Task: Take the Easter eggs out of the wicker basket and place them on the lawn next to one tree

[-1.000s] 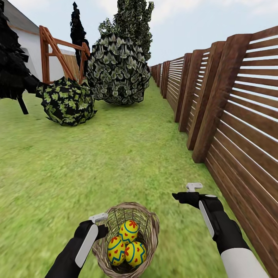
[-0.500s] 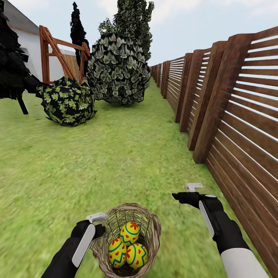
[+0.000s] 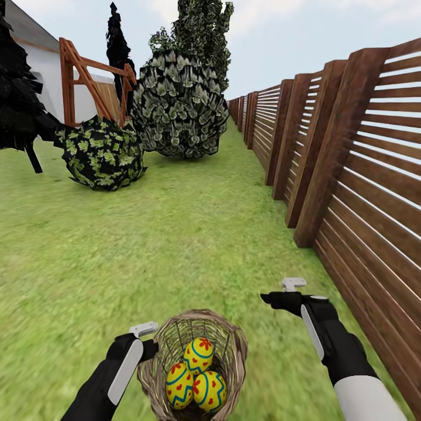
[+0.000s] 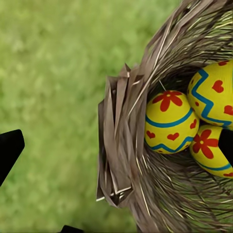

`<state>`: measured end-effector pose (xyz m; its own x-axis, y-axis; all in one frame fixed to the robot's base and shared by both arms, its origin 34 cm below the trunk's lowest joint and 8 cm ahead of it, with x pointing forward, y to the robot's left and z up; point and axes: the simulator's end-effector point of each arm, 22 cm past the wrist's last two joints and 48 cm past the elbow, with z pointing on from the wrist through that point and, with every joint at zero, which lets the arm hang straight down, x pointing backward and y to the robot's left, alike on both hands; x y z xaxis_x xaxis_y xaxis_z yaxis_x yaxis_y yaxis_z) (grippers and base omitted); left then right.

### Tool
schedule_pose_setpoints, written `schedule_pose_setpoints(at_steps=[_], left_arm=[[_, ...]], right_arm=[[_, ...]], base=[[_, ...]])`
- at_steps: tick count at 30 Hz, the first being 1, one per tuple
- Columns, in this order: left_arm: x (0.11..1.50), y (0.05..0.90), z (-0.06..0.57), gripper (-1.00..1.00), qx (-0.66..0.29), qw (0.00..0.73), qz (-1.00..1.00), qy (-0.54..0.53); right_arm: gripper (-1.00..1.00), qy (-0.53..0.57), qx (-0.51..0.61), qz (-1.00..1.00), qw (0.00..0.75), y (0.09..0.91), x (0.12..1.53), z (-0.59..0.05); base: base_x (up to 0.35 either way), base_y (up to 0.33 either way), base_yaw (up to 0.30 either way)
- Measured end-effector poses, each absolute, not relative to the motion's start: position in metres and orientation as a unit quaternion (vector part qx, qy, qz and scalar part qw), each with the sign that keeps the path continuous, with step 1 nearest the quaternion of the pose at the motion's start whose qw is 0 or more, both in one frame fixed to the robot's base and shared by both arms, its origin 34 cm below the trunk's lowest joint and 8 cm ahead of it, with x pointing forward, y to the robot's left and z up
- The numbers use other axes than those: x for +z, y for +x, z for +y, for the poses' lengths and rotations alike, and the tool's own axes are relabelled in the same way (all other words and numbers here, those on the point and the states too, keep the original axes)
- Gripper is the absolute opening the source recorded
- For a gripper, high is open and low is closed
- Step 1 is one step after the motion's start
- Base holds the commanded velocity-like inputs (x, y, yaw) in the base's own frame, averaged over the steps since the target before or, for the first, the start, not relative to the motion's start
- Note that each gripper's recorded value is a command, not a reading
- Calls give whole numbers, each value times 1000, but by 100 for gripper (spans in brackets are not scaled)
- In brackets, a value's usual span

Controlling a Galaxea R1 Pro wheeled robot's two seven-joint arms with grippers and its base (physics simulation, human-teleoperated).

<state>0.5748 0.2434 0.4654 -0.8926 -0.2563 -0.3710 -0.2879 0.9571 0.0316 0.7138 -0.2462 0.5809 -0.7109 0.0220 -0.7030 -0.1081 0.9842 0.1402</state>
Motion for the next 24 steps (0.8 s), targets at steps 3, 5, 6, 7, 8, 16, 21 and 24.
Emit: schedule_pose_setpoints(at_steps=[3, 5, 6, 7, 8, 16, 21, 24], left_arm=[[459, 574, 243, 100, 43, 185, 972, -140], [455, 573, 243, 100, 43, 185, 972, -140], [453, 572, 243, 100, 43, 185, 972, -140], [451, 572, 243, 100, 43, 185, 972, -140], [449, 572, 243, 100, 43, 185, 972, -140], [432, 568, 246, 100, 45, 186, 971, -141], [422, 566, 247, 100, 46, 187, 971, -141], [415, 565, 247, 100, 46, 187, 971, -141]], right_arm=[[100, -23, 86, 921, 378, 712, 573, -247], [100, -23, 85, 921, 378, 711, 569, -247], [100, -23, 85, 921, 378, 711, 567, -247], [100, -23, 85, 921, 378, 710, 565, -247], [100, -23, 85, 922, 378, 710, 563, -247], [100, -23, 85, 922, 377, 706, 545, -247], [100, -23, 84, 922, 378, 704, 535, -248], [100, -23, 84, 922, 378, 702, 528, -248]], base=[[0, 0, 0], [0, 0, 0], [0, 0, 0], [0, 0, 0], [0, 0, 0], [0, 0, 0], [0, 0, 0], [0, 0, 0]])
